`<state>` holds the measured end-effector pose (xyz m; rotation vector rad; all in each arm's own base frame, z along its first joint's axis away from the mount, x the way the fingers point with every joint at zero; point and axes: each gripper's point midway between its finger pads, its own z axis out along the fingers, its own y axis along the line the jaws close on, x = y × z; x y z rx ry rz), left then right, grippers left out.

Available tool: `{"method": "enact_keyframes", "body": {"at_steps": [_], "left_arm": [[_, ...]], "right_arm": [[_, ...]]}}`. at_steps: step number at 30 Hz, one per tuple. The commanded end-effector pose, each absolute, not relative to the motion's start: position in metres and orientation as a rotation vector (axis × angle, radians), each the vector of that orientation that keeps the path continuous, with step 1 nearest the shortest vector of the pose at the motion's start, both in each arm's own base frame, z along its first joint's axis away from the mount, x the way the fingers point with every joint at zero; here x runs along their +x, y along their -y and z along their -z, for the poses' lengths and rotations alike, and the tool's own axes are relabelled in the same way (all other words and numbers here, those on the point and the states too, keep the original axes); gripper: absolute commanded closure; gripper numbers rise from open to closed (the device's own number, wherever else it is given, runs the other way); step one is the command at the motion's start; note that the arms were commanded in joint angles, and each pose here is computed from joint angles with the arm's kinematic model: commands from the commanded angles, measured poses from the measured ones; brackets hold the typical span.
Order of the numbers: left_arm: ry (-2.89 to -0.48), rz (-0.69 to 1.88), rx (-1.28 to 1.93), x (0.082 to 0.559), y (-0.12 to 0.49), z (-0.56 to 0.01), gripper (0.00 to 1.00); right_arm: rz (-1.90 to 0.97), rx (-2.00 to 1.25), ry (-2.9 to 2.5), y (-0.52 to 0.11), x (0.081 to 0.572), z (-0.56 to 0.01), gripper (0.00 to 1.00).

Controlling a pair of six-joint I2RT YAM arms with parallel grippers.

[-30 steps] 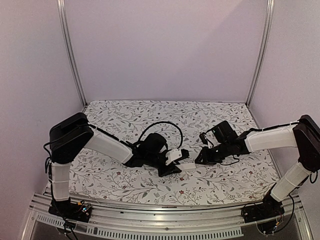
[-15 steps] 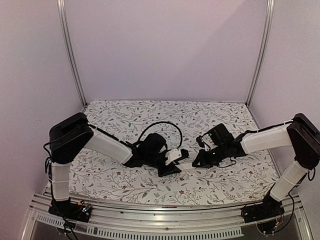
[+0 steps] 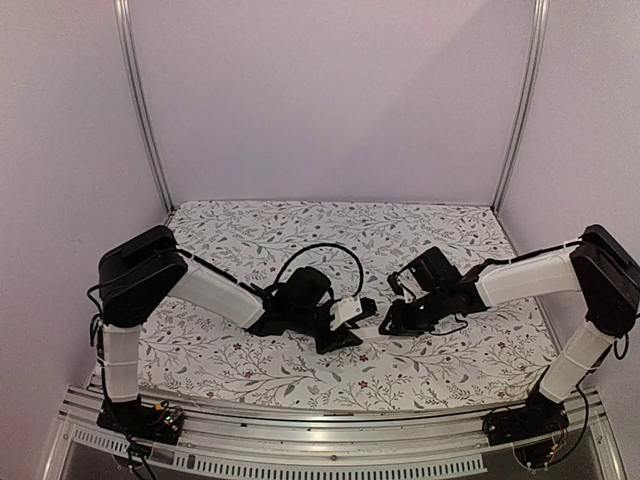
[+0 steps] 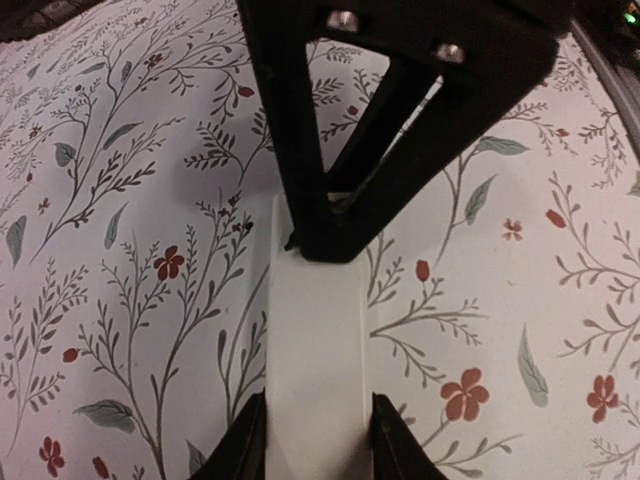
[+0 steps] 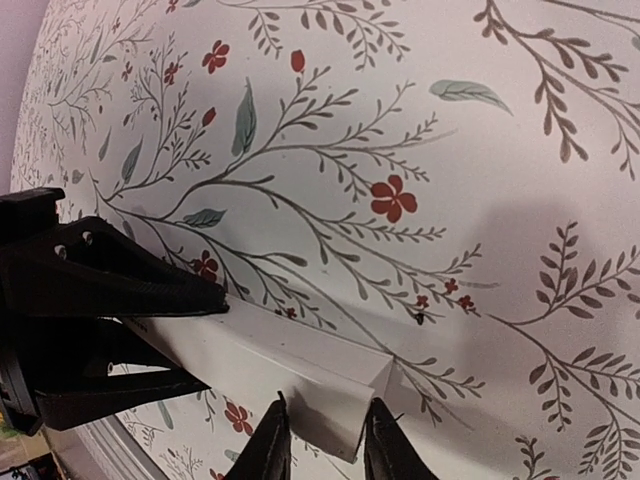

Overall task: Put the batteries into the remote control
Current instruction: Press the battery cover on the remote control, then adjust the remote control at the center of the board.

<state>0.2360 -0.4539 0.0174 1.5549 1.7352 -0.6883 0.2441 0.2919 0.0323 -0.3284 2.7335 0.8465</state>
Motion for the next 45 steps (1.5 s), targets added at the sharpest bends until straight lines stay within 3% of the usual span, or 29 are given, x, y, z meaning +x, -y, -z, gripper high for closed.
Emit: {"method": "enact_keyframes", "body": {"at_steps": [1,12,20,24,28,45], "left_arm": [[-1.750,0.692,1.594,0.224,0.449,-0.002,0.70],[-1.761,0.695,1.601,0.223,0.448,0.001,0.70],[-1.766,0.699,1.602,0.222,0.448,0.000,0.65],[-1.765,0.700,1.598,0.223,0.448,-0.003,0.55],[-1.754,0.697,1.592,0.225,0.450,-0.007,0.53],[-1.758,0.708,1.589,0.223,0.450,-0.008,0.64]], "right_arm": [[-0.748,-0.396,-2.713,-0.293,0.250,-0.045,0.73],[-0.518,-0.341,-2.672,-0.249,0.270,-0.070,0.62],[-0.387,-0.293,-2.725,-0.239,0.272,-0.047,0.90],[-0.412,-0.340,-2.739,-0.254,0.266,-0.037,0.92],[-0.437,-0.356,-2.755,-0.261,0.263,-0.028,0.94],[-0.212,-0.371,-2.774,-0.247,0.261,-0.019,0.97]]}}
